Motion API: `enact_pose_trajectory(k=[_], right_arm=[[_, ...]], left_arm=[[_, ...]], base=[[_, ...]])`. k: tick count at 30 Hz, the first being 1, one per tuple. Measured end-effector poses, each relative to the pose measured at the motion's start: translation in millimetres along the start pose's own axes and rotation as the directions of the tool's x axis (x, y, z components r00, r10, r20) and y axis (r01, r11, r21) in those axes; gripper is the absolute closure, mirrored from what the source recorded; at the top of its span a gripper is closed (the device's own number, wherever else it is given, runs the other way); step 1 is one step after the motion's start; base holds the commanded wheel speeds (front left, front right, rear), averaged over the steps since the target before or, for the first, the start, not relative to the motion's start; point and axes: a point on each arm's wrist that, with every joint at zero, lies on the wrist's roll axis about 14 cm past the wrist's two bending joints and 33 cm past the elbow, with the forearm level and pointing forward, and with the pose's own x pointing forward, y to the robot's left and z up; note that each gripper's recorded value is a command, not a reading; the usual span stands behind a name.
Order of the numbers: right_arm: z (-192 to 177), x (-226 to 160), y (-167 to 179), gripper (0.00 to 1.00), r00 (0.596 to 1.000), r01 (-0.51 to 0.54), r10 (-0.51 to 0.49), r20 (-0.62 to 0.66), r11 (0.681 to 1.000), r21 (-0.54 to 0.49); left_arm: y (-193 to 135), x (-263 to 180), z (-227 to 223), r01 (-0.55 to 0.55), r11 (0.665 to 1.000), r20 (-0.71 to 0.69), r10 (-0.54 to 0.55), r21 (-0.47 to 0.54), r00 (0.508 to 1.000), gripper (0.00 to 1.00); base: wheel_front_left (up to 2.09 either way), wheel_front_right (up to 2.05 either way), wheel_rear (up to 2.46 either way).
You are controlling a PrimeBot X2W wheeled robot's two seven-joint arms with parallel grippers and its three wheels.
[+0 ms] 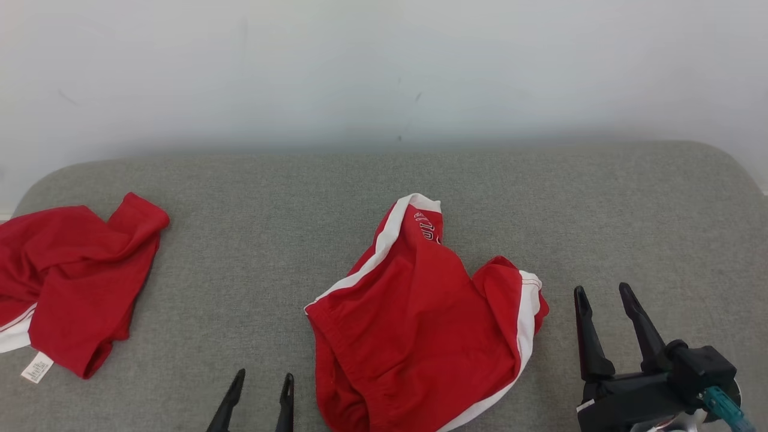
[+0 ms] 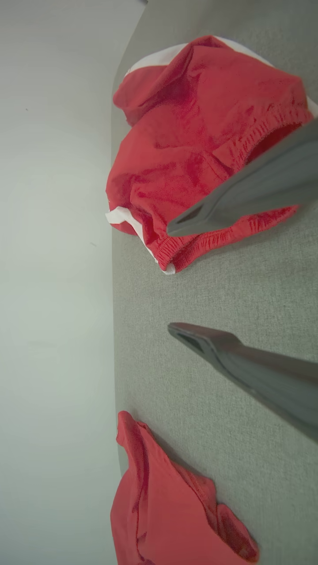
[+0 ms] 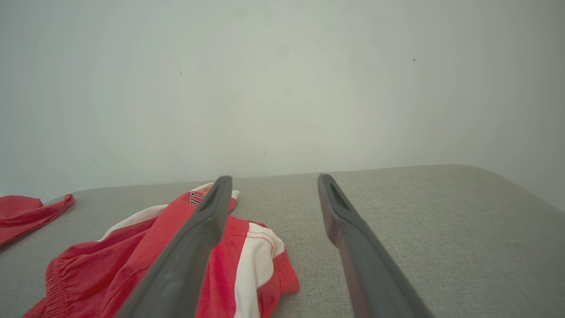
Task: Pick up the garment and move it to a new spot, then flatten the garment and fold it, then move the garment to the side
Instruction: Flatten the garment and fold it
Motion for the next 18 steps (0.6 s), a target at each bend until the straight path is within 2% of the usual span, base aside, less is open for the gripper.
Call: enact_pose_trajectory(k=[5, 11, 18], right_arm=[[-12, -11, -4, 0.00, 0.999, 0.031, -0.031, -0.034, 0.999, 0.019], [-19, -14, -6, 0.00, 0.997, 0.049, -0.047, -0.053, 0.998, 0.029], [-21, -17, -12, 0.00, 0.996, 0.070, -0.068, -0.060, 0.997, 0.027]], left_arm=[[-32, -1, -19, 0.115, 0.993, -0.063, -0.114, 0.004, 0.991, 0.00], [-75, -15, -54, 0.268, 0.963, -0.176, -0.265, -0.006, 0.948, 0.00], [-94, -29, -86, 0.335, 0.941, -0.279, -0.336, -0.054, 0.900, 0.00]], base=[[0.00, 0.00, 0.00], [0.00, 0.00, 0.00], [0.00, 0.00, 0.00]])
